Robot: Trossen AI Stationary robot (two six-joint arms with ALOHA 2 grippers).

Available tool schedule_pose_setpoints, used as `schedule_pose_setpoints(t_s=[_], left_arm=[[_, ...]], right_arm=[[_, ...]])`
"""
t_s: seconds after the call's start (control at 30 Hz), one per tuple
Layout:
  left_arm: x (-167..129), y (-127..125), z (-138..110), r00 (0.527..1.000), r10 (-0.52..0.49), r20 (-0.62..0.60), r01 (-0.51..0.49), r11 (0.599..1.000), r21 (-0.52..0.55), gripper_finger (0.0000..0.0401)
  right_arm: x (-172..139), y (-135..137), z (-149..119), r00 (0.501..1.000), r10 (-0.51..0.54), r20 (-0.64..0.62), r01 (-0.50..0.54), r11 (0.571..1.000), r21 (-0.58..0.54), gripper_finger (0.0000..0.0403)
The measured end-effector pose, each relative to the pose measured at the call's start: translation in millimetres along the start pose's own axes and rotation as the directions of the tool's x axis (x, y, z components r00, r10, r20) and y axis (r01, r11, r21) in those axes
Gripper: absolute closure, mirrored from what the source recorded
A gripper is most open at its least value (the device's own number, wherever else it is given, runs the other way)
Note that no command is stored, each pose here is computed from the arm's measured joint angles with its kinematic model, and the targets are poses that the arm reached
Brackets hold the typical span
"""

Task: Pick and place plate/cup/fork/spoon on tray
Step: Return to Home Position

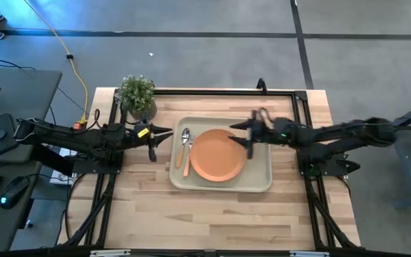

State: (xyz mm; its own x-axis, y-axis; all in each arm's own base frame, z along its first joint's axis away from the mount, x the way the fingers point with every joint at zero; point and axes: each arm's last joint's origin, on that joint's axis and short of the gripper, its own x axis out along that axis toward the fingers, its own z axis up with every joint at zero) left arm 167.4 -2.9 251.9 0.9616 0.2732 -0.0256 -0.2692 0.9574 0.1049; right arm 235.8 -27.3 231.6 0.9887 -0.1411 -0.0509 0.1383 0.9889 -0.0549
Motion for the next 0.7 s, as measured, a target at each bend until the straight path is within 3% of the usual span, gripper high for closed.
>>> schedule_pose_setpoints(t_s=[0.13,0.27,0.4,0.53,0.7], left_arm=[[-2.1,1.2,8.6,0.996,-0.023,0.082,0.018,0.998,0.054,0.0349],[-4.7,7.8,7.9,0.998,0.018,0.064,-0.024,0.996,0.092,0.0349],[-7.8,12.6,-2.0,0.998,0.044,0.054,-0.049,0.996,0.078,0.0349],[-13.7,18.4,-25.0,0.994,0.087,0.073,-0.092,0.993,0.068,0.0349],[-26.1,27.6,-35.1,0.983,0.143,0.113,-0.147,0.988,0.034,0.0349]], right_arm=[[-37.6,-4.4,-5.0,0.989,-0.14,0.049,0.14,0.99,0.011,0.0211],[-65.1,-10.5,7.8,0.979,-0.196,0.061,0.195,0.981,0.017,0.0211],[-89.0,-13.3,18.5,0.983,-0.17,0.073,0.17,0.985,0.006,0.0211],[-107.5,-10.3,23.0,0.993,-0.048,0.104,0.054,0.997,-0.058,0.0211],[-124.8,-9.3,25.8,0.991,-0.018,0.136,0.026,0.998,-0.057,0.0211]])
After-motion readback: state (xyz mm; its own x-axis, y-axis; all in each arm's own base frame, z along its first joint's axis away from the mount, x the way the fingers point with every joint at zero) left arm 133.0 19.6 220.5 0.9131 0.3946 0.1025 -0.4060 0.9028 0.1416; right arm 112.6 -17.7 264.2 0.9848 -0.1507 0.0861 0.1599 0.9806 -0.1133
